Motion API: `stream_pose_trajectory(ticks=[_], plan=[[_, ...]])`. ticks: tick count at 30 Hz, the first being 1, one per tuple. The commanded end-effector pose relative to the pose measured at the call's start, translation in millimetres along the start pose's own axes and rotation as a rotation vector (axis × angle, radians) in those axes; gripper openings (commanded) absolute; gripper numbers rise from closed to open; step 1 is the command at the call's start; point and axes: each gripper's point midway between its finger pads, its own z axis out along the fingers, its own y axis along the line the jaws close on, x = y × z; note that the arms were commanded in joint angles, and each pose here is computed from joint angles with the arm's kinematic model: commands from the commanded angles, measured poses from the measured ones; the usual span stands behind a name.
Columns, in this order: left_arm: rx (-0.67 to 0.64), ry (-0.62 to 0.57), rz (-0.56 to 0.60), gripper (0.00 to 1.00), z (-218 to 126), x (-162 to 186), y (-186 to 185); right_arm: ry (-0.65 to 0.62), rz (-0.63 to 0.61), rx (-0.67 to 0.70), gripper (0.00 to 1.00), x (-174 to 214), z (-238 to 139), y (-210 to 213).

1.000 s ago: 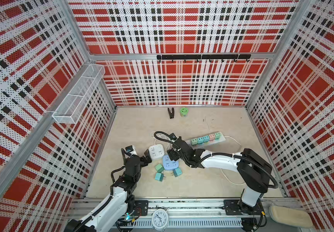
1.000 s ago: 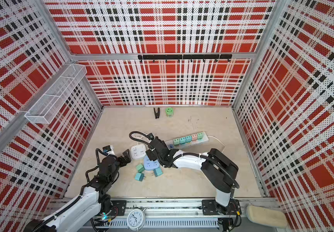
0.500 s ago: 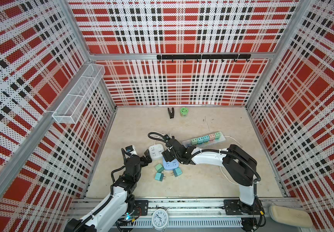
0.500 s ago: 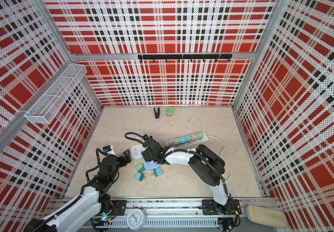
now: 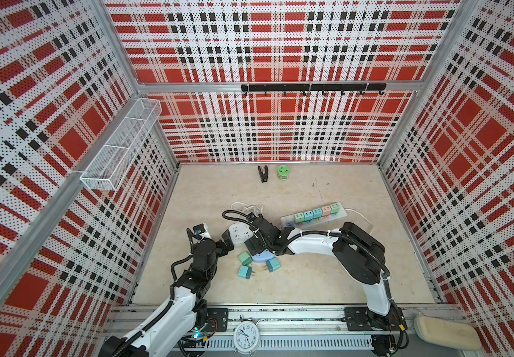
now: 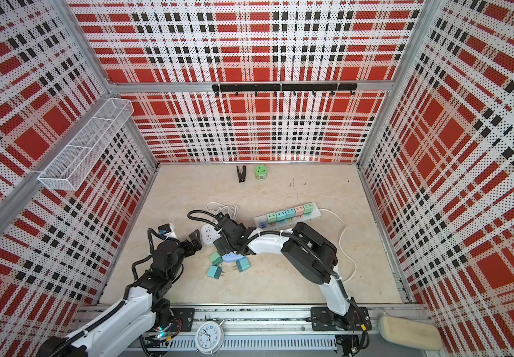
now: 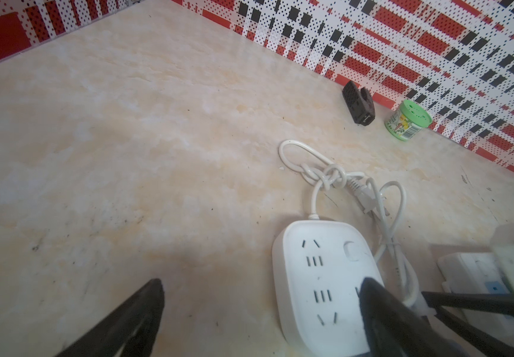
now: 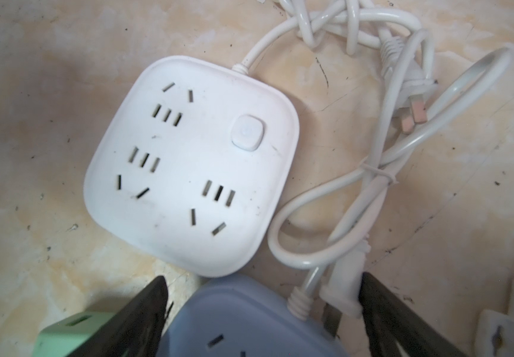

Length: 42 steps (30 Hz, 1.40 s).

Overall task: Insert the plug
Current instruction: 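Move the right gripper over the round blue power strip toward loose adapters, then lower the right gripper onto a teal adapter beside the blue strip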

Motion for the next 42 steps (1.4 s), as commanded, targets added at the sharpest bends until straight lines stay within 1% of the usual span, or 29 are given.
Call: stream_pose_trajectory(ticks=[1,4,12,19,26,29,33,37,42], plan=[[0.015,-0.048,-0.038,0.99,-0.2,-17.5,-6.1,0.055,0.006,0.057,0.92,27.0,2.3,-10.6],[0.015,-0.047,-0.039,0.99,-0.2,-17.2,-6.2,0.047,0.028,0.097,0.91,34.7,-5.0,-21.8],[0.015,-0.047,-0.041,1.0,-0.3,-17.1,-6.0,0.015,0.094,0.151,0.84,51.7,-19.6,-40.7],[0.015,-0.044,-0.039,0.99,0.0,-16.3,-6.1,-0.014,0.147,0.213,0.84,67.6,-33.8,-59.7],[0.013,-0.043,-0.041,0.99,0.3,-16.3,-5.8,-0.014,0.143,0.248,0.84,79.2,-40.6,-70.1],[0.015,-0.043,-0.04,0.99,0.3,-16.3,-6.2,-0.033,0.149,0.242,0.85,73.4,-46.5,-69.7],[0.017,-0.039,-0.04,0.99,0.6,-15.6,-6.8,-0.085,0.158,0.204,0.86,56.0,-62.4,-65.8],[0.023,-0.038,-0.041,0.99,0.4,-15.9,-7.8,-0.142,0.135,0.166,0.86,40.6,-87.5,-56.4],[0.042,-0.039,-0.035,0.99,-0.7,-16.2,-10.8,-0.212,0.073,0.181,0.88,32.8,-125.4,-31.9]])
